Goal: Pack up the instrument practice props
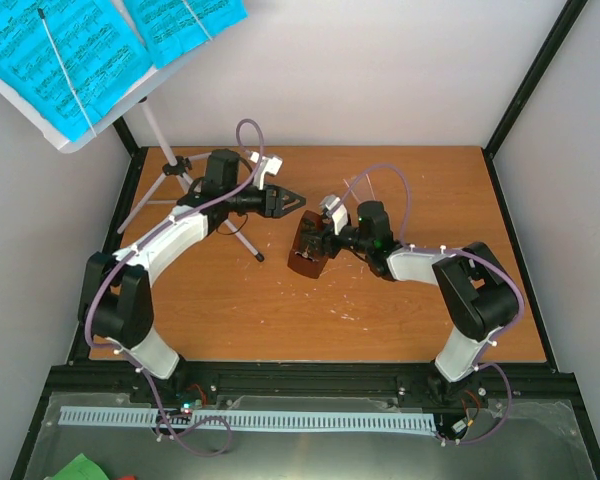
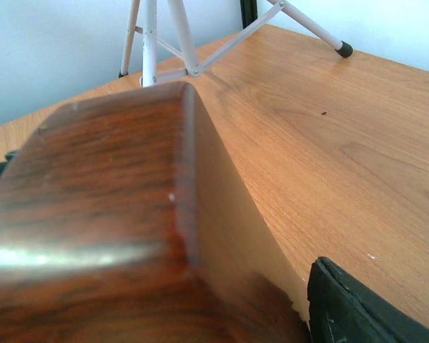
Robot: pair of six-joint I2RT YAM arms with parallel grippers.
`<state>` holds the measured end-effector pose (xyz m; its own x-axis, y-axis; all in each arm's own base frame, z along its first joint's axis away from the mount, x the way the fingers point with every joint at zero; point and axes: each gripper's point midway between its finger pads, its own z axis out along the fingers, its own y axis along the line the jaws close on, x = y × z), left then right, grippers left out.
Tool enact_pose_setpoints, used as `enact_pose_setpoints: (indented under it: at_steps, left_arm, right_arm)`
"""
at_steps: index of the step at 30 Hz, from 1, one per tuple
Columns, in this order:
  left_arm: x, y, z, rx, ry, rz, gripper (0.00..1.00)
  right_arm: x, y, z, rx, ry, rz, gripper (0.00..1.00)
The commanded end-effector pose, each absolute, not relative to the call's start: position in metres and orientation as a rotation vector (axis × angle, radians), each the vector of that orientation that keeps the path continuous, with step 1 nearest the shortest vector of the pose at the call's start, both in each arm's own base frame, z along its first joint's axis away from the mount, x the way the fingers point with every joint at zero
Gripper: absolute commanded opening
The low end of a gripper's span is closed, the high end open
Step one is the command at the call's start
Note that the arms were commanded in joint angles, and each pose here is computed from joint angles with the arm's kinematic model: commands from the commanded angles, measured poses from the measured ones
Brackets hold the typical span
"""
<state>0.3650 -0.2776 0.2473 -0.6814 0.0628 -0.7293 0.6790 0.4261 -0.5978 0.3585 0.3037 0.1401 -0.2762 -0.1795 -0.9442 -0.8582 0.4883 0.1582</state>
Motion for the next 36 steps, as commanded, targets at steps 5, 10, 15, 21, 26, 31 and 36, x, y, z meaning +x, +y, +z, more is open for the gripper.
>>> enact_pose_setpoints:
  at_steps: [5, 10, 15, 21, 26, 31, 36]
  left_arm:
    - [0.374, -0.295, 0.245, 0.663, 2.051, -1.354, 0.49]
    - [0.373, -0.303, 0.232, 0.681, 2.075, -1.375, 0.46]
    - [0.371, -0.309, 0.225, 0.703, 2.088, -1.387, 0.44]
    - [0.369, -0.310, 0.220, 0.709, 2.096, -1.398, 0.41]
    - [0.367, -0.310, 0.216, 0.716, 2.100, -1.404, 0.40]
    - [0.365, -0.310, 0.213, 0.720, 2.106, -1.408, 0.39]
    - [0.365, -0.309, 0.212, 0.721, 2.108, -1.408, 0.38]
  right_arm:
    - [0.373, 0.300, 0.146, -0.885, 1.738, 0.779, 0.65]
    - [0.376, 0.301, 0.145, -0.887, 1.741, 0.778, 0.64]
    - [0.378, 0.302, 0.143, -0.884, 1.747, 0.772, 0.62]
    - [0.382, 0.301, 0.143, -0.875, 1.754, 0.762, 0.63]
    - [0.385, 0.303, 0.143, -0.879, 1.756, 0.759, 0.65]
    - [0.388, 0.303, 0.143, -0.876, 1.760, 0.755, 0.68]
    - [0.392, 0.301, 0.142, -0.866, 1.767, 0.753, 0.68]
